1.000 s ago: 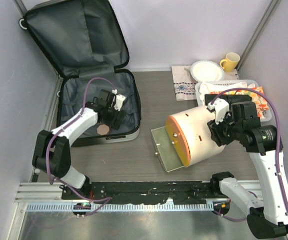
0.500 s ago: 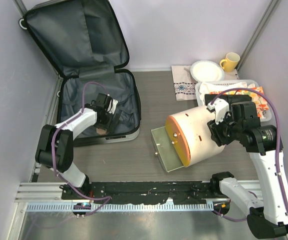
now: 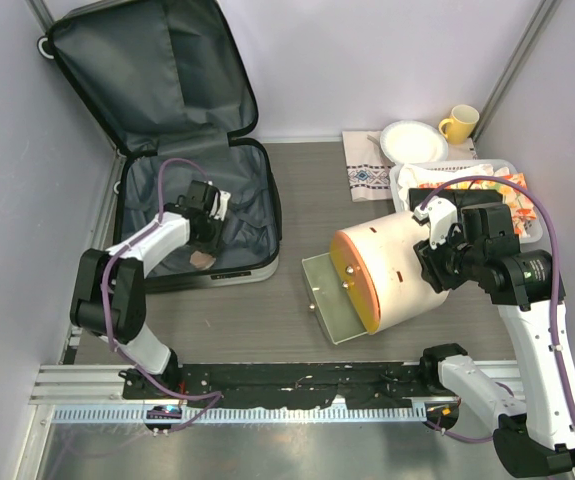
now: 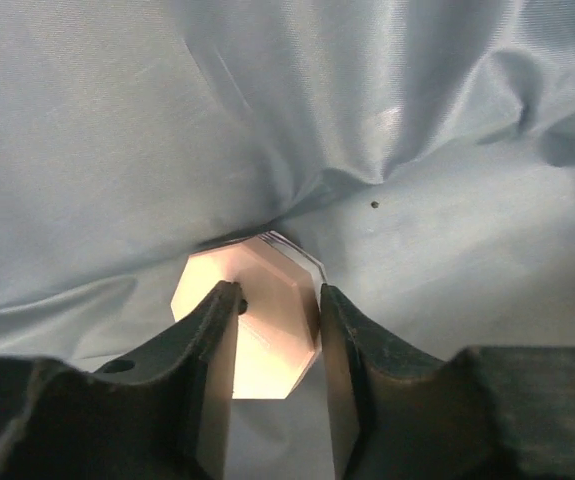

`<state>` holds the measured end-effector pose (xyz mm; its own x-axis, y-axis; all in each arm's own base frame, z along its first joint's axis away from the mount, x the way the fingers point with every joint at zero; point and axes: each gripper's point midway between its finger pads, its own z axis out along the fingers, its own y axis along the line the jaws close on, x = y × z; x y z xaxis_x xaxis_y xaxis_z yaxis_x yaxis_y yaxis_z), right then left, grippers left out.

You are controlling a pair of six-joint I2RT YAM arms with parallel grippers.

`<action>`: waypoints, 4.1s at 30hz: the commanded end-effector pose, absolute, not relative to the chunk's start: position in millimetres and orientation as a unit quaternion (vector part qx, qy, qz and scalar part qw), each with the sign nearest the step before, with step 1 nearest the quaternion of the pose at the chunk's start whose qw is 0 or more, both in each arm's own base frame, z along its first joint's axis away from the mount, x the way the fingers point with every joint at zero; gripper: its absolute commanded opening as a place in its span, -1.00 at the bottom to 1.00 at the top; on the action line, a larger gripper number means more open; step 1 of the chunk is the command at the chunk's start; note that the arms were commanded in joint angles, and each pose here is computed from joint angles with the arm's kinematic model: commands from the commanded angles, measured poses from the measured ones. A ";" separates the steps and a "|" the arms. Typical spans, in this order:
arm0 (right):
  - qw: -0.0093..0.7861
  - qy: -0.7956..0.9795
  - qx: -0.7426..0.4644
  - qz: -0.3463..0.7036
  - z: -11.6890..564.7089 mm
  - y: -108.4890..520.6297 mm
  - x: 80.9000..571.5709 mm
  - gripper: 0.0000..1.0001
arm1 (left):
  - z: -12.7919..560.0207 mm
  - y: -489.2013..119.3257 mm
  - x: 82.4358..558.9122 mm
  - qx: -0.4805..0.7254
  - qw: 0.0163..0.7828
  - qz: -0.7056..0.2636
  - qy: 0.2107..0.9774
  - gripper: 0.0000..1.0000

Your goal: Open, take out, and arrange the luggage

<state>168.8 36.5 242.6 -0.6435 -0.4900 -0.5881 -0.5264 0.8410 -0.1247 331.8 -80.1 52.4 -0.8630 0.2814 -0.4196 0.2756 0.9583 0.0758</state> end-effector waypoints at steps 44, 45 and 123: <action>0.213 0.934 -0.286 0.018 219.7 21.5 132.8 -0.12 | 88.9 -96.2 332.5 0.130 0.246 -0.075 0.958 0.01; 0.214 0.934 -0.286 0.019 220.1 22.1 132.8 -0.12 | 93.8 -96.4 333.0 0.136 0.251 -0.076 0.955 -0.03; 0.261 0.923 -0.275 0.062 225.9 41.5 143.9 -0.11 | 148.5 -381.2 205.0 0.422 0.361 -0.323 0.767 0.99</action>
<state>169.1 41.2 240.1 -0.6507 -0.4806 -0.5879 -0.5342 0.8400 -0.0953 203.0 -380.0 109.6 -0.4206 0.4531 -0.7860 0.8709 0.4446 -0.2097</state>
